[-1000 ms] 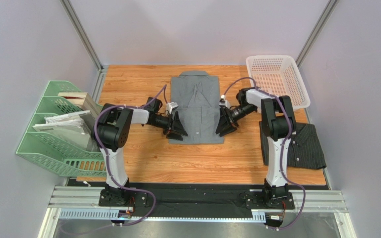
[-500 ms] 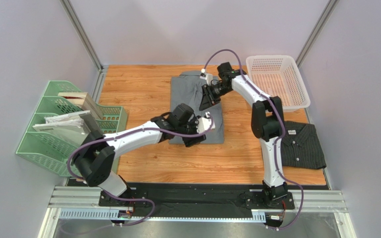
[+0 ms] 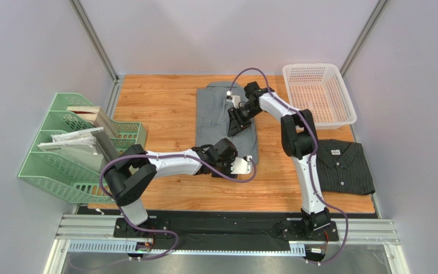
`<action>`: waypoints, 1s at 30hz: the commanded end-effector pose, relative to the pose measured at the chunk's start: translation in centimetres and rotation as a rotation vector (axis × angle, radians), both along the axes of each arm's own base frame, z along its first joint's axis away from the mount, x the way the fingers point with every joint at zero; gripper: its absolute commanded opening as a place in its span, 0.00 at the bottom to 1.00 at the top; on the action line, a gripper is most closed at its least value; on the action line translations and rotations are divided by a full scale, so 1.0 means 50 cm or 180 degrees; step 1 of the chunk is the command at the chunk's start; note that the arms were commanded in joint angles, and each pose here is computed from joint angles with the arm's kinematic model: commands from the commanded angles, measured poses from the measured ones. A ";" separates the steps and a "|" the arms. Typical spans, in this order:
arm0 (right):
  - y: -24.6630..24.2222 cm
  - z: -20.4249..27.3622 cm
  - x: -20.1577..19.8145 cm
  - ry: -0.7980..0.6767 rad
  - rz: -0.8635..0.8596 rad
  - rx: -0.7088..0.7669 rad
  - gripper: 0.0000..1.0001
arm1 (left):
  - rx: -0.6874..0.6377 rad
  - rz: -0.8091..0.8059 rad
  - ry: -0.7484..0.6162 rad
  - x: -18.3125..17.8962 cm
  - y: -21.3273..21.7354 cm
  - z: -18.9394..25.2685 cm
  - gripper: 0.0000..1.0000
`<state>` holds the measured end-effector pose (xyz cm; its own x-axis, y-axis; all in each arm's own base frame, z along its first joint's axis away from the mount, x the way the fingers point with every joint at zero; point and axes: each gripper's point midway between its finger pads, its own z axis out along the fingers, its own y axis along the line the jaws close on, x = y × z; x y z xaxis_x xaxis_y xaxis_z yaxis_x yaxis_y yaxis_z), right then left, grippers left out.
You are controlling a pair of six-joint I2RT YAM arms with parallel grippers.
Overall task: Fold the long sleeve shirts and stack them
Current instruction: Fold the shirt
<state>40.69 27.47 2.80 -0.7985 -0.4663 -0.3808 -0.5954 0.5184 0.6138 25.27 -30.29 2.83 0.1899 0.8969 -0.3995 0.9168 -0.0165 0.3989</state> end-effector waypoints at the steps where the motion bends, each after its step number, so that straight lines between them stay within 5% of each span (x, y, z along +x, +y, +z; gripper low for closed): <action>1: -0.027 0.048 0.008 -0.0480 0.0159 -0.0102 0.51 | -0.0125 0.0071 0.0018 -0.012 0.032 0.047 0.66; 6: -0.077 0.228 0.007 -0.1432 0.0351 0.0092 0.60 | -0.0593 0.0293 0.0343 -0.018 0.105 0.117 0.67; 11: -0.146 0.246 -0.077 -0.1972 0.0863 -0.0004 0.61 | -0.0549 0.0001 0.0234 -0.020 0.132 0.112 0.68; 18: -0.212 0.097 -0.215 -0.2556 0.1638 -0.0368 0.52 | -0.0391 -0.0188 0.0455 -0.031 0.124 0.066 0.64; 30: -0.199 -0.003 -0.218 -0.3025 0.1920 -0.0707 0.51 | 0.0099 -0.0319 0.0360 -0.025 0.169 -0.024 0.64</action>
